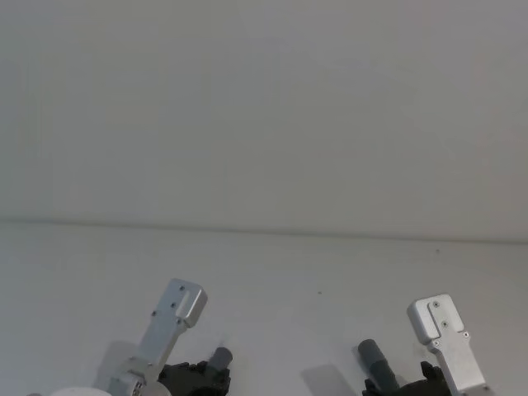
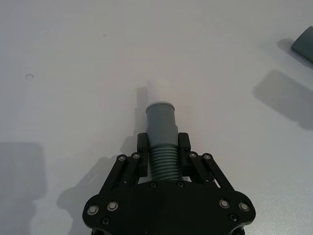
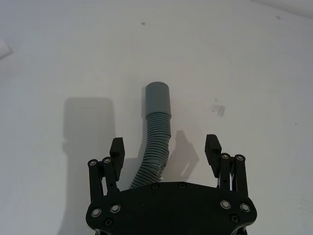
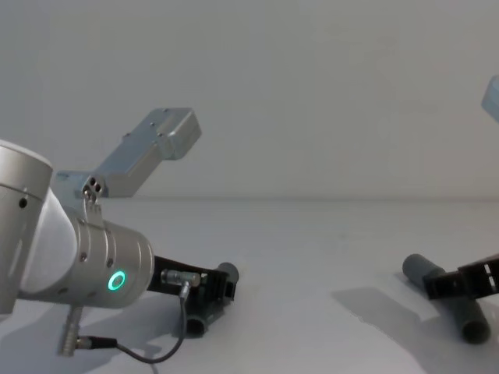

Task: Use both hands to pick up one end of the pipe from the table, align the ends, and insert them.

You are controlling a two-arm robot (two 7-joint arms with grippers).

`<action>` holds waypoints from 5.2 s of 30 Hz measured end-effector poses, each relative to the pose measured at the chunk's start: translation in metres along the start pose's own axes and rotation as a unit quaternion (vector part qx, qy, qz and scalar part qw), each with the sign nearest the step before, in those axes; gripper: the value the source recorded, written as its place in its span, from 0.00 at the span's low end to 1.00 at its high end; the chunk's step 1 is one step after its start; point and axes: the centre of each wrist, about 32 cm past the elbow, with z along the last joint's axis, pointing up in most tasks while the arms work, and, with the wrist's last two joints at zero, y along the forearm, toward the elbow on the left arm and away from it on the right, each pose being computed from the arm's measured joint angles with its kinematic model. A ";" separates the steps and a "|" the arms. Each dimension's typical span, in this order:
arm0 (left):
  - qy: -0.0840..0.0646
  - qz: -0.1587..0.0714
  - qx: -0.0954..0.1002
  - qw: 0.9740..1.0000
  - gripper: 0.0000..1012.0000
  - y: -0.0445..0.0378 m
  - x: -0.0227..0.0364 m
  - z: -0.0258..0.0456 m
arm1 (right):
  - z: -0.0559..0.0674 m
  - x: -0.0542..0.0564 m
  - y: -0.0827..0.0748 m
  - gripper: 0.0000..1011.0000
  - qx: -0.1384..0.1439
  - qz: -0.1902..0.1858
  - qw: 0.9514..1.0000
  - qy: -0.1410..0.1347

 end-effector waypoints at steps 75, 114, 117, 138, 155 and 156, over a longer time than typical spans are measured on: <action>0.000 0.000 0.000 1.000 0.32 0.0000 0.0000 0.0000 | 0.016 -0.004 0.020 0.96 -0.063 0.003 0.997 0.053; 0.000 0.000 0.000 1.000 0.32 0.0000 0.0000 0.0000 | 0.016 -0.004 0.020 0.21 -0.064 0.003 0.996 0.054; 0.000 0.000 0.000 1.000 0.32 0.0000 0.0000 0.0000 | 0.016 -0.004 0.020 0.21 -0.064 0.003 0.996 0.054; -0.009 -0.007 0.002 1.000 0.32 -0.0002 0.0013 0.0026 | 0.014 -0.001 0.018 0.21 -0.052 0.012 0.997 0.051; -0.068 -0.062 -0.046 0.995 0.32 0.0028 0.0068 0.0107 | -0.004 0.018 0.005 0.21 0.046 0.065 0.996 0.027; -0.071 -0.065 -0.048 0.994 0.32 0.0032 0.0070 0.0108 | -0.009 0.022 0.003 0.21 0.060 0.075 0.995 0.022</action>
